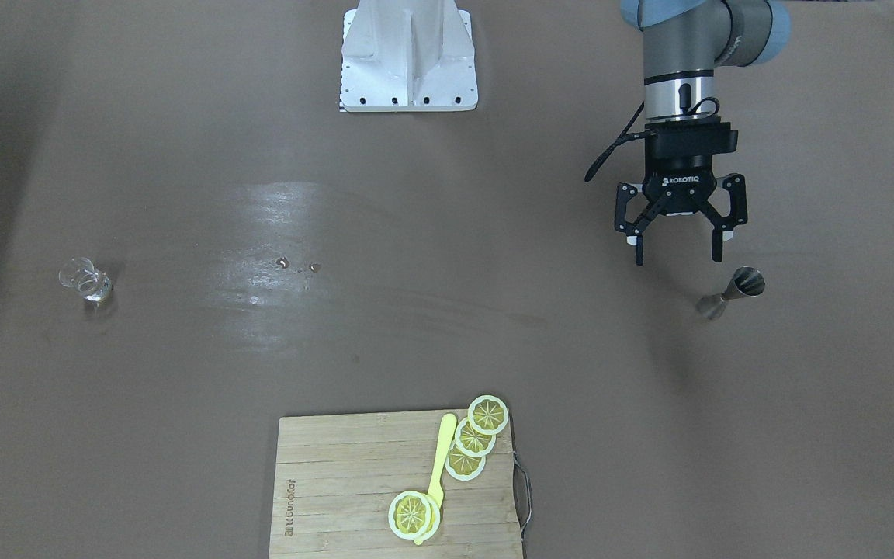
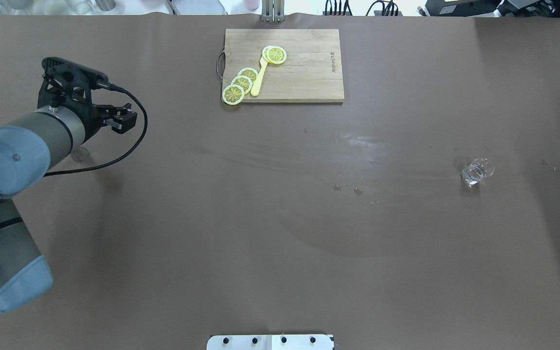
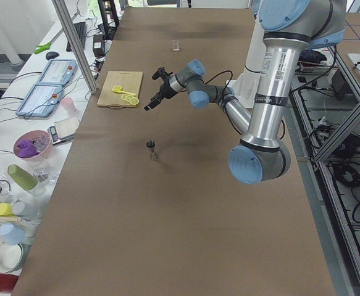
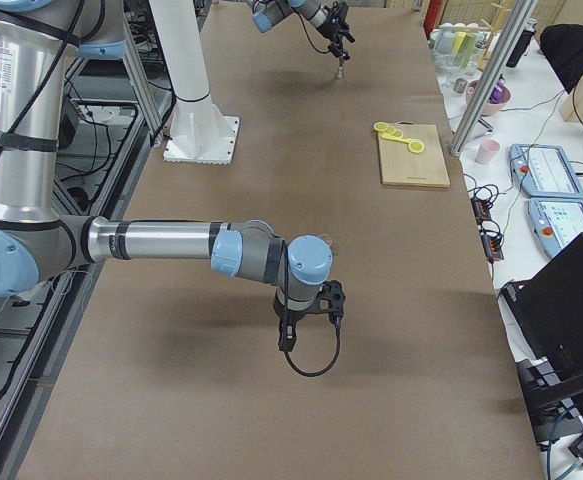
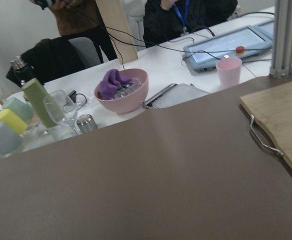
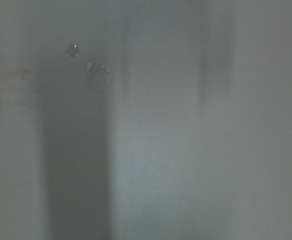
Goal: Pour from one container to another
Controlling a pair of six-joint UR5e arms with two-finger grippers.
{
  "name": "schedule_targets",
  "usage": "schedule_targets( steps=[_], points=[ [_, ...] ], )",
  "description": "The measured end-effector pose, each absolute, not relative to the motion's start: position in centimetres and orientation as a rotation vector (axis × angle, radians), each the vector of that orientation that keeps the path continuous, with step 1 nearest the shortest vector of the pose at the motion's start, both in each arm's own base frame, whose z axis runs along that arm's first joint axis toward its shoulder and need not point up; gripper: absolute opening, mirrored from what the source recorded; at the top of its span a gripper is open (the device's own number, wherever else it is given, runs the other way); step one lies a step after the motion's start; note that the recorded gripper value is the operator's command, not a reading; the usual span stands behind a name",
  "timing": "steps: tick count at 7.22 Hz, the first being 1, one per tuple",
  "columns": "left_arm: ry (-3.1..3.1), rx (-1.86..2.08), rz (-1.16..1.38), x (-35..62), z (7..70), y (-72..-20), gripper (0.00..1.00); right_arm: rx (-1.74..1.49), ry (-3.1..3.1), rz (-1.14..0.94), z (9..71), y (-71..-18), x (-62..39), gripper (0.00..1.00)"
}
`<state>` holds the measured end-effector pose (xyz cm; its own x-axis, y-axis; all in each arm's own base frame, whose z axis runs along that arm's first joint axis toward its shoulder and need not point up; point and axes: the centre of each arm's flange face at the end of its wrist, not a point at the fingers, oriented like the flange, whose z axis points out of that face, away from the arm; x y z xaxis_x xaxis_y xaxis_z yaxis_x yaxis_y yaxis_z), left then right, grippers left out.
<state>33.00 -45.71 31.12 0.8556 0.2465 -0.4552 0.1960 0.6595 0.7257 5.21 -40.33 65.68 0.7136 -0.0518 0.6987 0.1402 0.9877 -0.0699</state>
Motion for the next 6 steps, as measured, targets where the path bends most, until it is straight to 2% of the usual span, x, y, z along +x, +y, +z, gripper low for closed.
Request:
schedule_targets(
  steps=[3,6],
  points=[
    [0.641,0.680,0.329,28.5,33.3,-49.1,0.97,-0.121,-0.768,-0.106,65.6,-40.0,5.3,1.00],
    [0.688,0.564,0.413,21.1,36.4,-52.8,0.97,-0.105,-0.757,-0.112,65.2,-40.5,5.3,1.00]
  ],
)
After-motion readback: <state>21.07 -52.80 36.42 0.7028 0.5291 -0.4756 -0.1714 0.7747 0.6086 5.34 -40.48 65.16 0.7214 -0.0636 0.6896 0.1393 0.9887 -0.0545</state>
